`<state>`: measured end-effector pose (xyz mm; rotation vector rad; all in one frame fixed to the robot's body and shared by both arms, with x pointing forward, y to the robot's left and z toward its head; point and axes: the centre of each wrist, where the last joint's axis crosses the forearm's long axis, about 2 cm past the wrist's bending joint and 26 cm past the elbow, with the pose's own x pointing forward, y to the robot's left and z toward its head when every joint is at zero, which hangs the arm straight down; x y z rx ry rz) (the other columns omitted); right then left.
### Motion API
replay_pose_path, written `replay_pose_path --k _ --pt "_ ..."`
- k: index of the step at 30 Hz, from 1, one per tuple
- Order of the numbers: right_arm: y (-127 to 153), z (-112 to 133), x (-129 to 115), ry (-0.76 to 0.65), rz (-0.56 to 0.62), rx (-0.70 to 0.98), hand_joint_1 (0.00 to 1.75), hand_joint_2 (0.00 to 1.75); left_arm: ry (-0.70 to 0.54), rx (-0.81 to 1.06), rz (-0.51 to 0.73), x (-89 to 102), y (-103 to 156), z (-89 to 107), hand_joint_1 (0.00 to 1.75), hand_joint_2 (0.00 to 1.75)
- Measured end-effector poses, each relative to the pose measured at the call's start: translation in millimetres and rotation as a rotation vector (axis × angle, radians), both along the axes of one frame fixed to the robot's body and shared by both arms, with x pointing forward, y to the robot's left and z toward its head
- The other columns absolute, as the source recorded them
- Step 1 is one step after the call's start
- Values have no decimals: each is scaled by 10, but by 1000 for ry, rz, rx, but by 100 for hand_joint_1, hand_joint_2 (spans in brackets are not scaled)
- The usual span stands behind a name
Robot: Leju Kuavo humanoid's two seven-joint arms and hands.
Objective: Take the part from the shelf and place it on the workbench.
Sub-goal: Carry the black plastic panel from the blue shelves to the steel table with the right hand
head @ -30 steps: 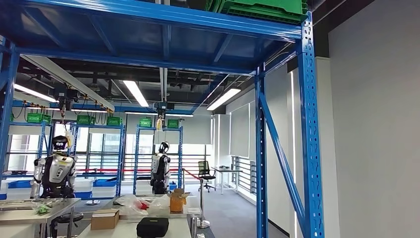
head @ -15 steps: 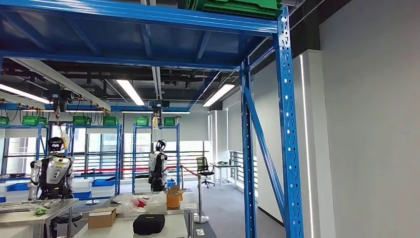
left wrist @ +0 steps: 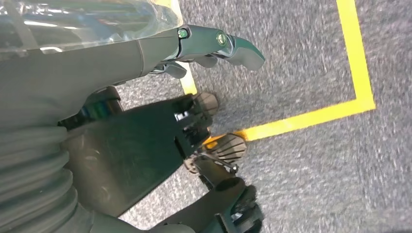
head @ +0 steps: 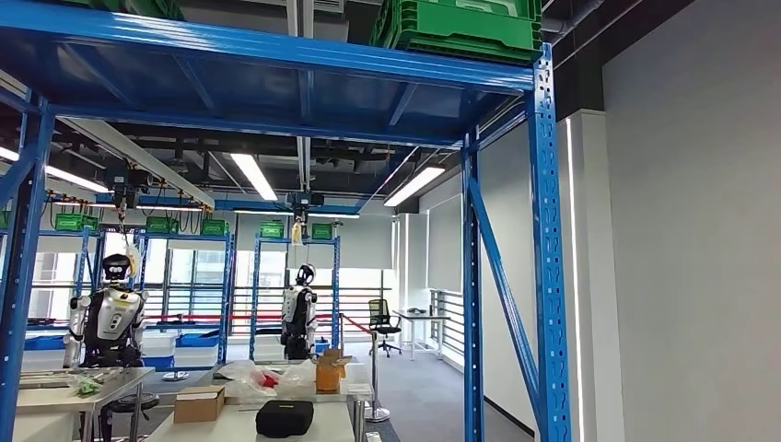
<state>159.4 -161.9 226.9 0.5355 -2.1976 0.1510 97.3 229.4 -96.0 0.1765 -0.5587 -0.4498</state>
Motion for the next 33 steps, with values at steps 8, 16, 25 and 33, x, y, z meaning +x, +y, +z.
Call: replay_pose_path --k 8,16,25,33 --pt "-7 -8 -1 11 -3 6 175 175 0 -3 1 -7 -12 1 0 175" --pt "-11 -10 -1 13 -5 17 175 175 1 3 8 -15 -1 -1 0 175" --pt "-11 -12 -2 16 -5 20 175 175 -2 5 13 -11 -1 0 0 175" --pt "-15 -19 -6 26 -7 25 175 175 -1 -3 17 -14 -23 3 0 175"
